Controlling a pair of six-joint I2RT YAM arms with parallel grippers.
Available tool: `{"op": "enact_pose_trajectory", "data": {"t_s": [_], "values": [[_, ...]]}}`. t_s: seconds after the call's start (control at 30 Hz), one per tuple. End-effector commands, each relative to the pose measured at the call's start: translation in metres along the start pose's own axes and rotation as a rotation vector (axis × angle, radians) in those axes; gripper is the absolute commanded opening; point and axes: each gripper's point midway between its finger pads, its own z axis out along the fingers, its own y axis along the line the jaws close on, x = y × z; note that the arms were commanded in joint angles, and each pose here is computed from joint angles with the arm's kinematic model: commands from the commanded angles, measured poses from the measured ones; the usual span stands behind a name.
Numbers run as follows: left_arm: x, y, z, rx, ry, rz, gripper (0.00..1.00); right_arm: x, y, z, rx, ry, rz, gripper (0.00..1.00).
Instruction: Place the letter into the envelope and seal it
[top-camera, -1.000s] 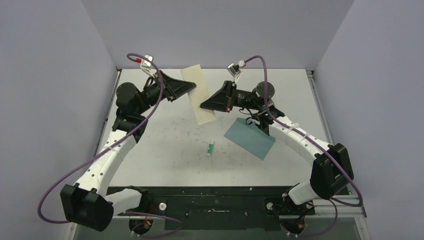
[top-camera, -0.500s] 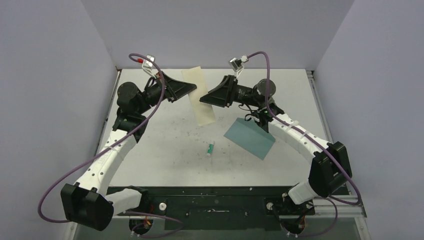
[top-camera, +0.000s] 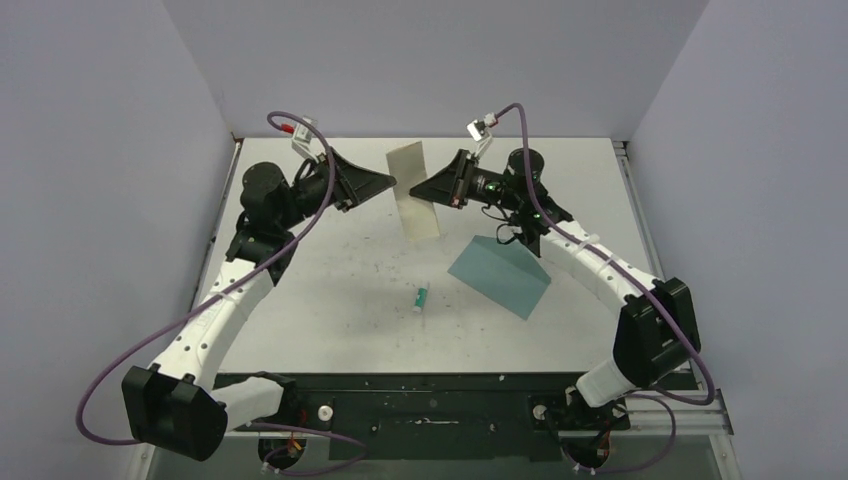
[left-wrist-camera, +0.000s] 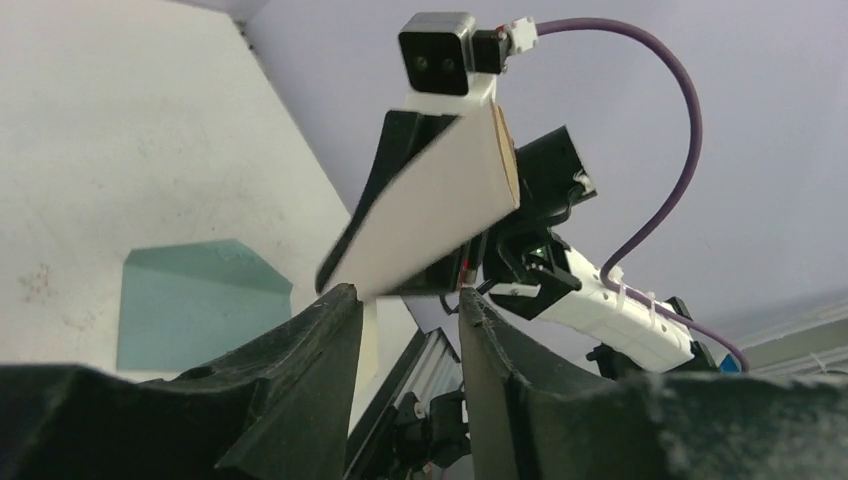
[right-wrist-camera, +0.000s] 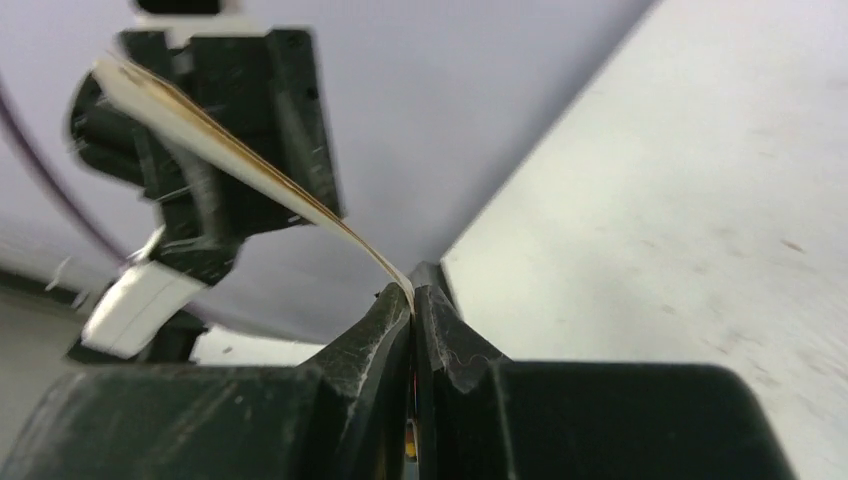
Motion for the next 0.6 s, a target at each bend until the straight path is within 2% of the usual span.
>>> {"op": "enact_pose_trajectory", "data": {"t_s": [0.0, 0.13, 0.27, 0.4, 0.47, 0.57], "values": [[0.021, 0.045, -0.001, -0.203, 0.08, -0.008, 0.45, -0.028, -0.061, -0.05, 0.399, -0.044, -0.149, 0.05], [0.069, 0.103, 0.0, -0.442, 0.18, -0.056, 0.63, -0.033, -0.135, -0.136, 0.86, -0.024, -0.195, 0.05], [0.131, 0.128, 0.019, -0.529, 0.274, -0.126, 0.71, -0.042, -0.184, -0.243, 1.263, -0.096, -0.157, 0.05], [0.195, 0.153, 0.047, -0.582, 0.377, -0.187, 0.76, -0.038, -0.207, -0.333, 1.611, -0.183, -0.098, 0.05], [0.224, 0.165, 0.061, -0.606, 0.431, -0.22, 0.78, -0.026, -0.213, -0.365, 1.74, -0.184, -0.052, 0.05], [0.258, 0.177, 0.08, -0.643, 0.488, -0.277, 0.79, -0.001, -0.22, -0.387, 1.837, -0.141, -0.003, 0.05]]}}
